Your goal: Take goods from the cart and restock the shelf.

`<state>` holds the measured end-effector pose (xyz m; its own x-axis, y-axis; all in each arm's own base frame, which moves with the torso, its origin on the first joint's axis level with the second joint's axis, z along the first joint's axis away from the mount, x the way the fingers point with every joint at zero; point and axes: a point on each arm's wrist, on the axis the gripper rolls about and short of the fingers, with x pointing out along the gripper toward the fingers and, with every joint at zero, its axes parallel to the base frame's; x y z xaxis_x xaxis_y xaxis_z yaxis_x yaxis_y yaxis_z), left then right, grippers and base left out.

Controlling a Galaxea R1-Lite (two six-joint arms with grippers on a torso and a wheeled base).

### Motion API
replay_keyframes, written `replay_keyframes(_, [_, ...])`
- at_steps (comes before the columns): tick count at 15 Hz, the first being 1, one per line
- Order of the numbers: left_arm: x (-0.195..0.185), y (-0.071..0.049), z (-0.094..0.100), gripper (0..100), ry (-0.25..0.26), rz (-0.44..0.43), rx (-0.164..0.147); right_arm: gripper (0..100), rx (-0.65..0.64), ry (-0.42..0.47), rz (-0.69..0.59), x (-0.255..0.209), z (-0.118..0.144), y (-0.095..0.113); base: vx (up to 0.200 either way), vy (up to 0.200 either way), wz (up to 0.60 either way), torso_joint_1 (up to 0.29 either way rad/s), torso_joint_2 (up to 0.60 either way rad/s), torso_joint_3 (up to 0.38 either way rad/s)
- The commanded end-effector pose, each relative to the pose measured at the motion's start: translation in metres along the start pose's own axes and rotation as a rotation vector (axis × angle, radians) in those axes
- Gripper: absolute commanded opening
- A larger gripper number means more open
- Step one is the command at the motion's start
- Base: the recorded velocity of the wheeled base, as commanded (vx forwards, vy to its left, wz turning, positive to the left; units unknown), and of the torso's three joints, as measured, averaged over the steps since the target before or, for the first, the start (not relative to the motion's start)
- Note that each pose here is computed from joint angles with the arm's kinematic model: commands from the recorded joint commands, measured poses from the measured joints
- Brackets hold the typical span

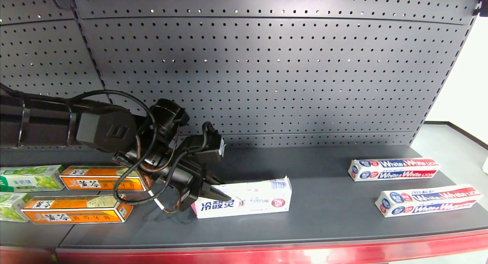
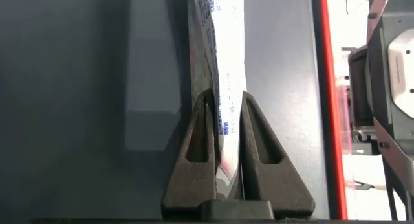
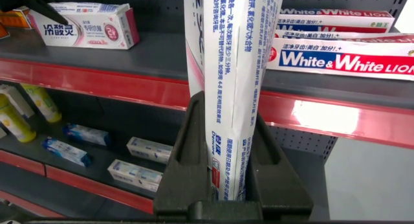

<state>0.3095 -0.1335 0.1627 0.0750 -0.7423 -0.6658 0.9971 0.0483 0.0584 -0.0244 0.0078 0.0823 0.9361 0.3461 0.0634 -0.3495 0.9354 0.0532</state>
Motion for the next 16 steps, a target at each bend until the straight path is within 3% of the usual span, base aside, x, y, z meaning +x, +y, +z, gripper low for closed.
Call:
replay_keyframes(1, [0.0,-0.003,-0.001,0,0.005,-0.009,-0.005,0,0.0,0.0,0.001,0.0,0.0,0.0,0.0,0.0,0.0,0.0,0.0,0.0])
replay_keyframes(3, [-0.001,-0.009,0.001,0,-0.004,-0.049,-0.017,0,0.0,0.0,0.001,0.0,0.0,0.0,0.0,0.0,0.0,0.0,0.0,0.0])
replay_keyframes(11, [-0.004,-0.026,0.007,0,-0.003,-0.077,0.006,0,0.0,0.0,0.001,0.0,0.0,0.0,0.0,0.0,0.0,0.0,0.0,0.0])
replay_keyframes(16, [-0.005,-0.028,0.007,0,-0.001,-0.078,0.004,0,0.0,0.0,0.001,0.0,0.0,0.0,0.0,0.0,0.0,0.0,0.0,0.0])
